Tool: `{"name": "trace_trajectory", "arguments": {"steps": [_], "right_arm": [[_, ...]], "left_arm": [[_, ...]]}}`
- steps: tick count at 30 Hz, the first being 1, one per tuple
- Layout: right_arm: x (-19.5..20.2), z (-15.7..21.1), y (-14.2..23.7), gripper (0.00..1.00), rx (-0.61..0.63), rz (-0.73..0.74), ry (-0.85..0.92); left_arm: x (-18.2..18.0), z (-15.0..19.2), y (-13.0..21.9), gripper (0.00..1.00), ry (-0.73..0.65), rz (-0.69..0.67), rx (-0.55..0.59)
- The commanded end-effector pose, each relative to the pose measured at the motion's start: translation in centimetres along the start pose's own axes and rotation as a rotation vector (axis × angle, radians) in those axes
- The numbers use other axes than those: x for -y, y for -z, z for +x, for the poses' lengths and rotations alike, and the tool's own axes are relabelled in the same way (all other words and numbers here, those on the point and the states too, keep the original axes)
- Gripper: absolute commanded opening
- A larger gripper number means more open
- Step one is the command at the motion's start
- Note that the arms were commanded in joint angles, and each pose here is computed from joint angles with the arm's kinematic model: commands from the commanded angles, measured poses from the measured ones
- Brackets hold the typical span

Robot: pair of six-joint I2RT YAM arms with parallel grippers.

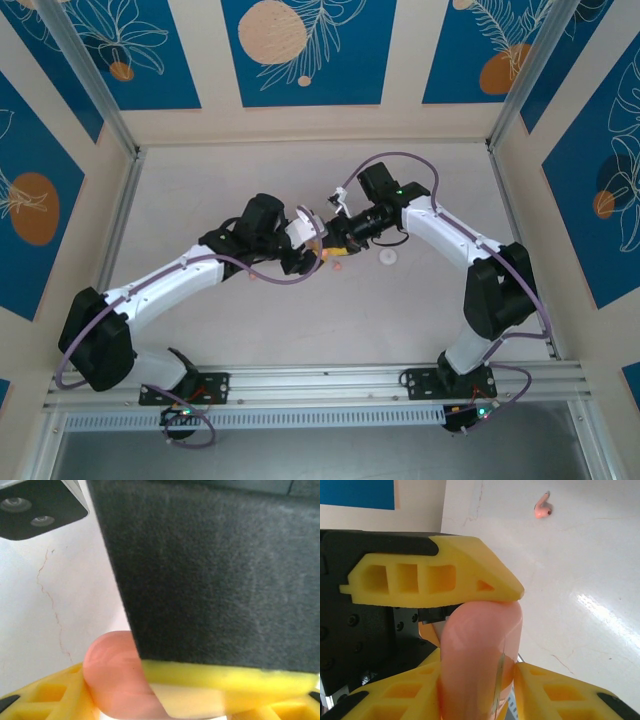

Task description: Insert wireless bluetooth earbuds into charging case

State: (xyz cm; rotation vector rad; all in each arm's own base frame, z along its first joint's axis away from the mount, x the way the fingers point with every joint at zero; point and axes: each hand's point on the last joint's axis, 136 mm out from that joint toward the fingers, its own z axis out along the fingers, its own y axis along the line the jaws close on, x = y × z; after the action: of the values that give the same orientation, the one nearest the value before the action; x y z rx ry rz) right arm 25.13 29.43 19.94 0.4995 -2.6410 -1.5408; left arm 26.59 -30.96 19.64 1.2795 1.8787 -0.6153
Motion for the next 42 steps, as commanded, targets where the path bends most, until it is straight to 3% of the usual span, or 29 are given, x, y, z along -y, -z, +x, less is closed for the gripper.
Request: {"name": "trace_trajectory", "arguments": {"steps": [1, 6, 9, 12, 16, 17, 20, 26, 35, 42], "right_arm": [[-0.8, -0.1, -0.1, 0.34, -0.015, -0.027, 0.023], [-1.2, 0.0, 0.4, 0.21, 0.006, -0.010, 0.064], [-1.2, 0.0, 1.2, 0.20, 0.041, 0.019, 0.116], [-1.2, 0.0, 2.5, 0.19, 0.097, 0.034, 0.184], [-1.1, 0.3, 4.4, 0.19, 0.173, 0.040, 0.299], [-1.2, 0.6, 4.8, 0.18, 0.186, 0.038, 0.338], [-1.6, 1.4, 5.4, 0.18, 0.205, 0.030, 0.454], [-2.8, 3.4, 6.0, 0.18, 0.214, 0.026, 0.749], [-4.6, 6.7, 6.3, 0.19, 0.187, -0.022, 1.192], [-4.6, 8.1, 5.7, 0.18, 0.123, -0.018, 1.339]], "left_arm": [[0.9, -2.5, 0.8, 0.42, -0.023, 0.027, 0.091], [0.6, -2.0, 0.6, 0.49, -0.018, 0.014, 0.067], [0.2, -1.7, 0.7, 0.65, -0.011, -0.008, 0.055], [-0.2, -1.5, 1.1, 0.74, -0.005, -0.036, 0.056], [-0.8, -1.6, 2.0, 0.98, 0.006, -0.044, 0.071], [-0.9, -1.7, 2.3, 0.99, 0.007, -0.040, 0.081], [-0.7, -2.3, 3.1, 0.98, -0.008, -0.023, 0.118], [2.5, -3.3, 4.6, 0.85, -0.166, 0.117, 0.213], [5.4, -3.8, 6.1, 0.72, -0.241, 0.294, 0.164], [6.5, -4.5, 6.9, 0.68, -0.324, 0.346, 0.196]]}}
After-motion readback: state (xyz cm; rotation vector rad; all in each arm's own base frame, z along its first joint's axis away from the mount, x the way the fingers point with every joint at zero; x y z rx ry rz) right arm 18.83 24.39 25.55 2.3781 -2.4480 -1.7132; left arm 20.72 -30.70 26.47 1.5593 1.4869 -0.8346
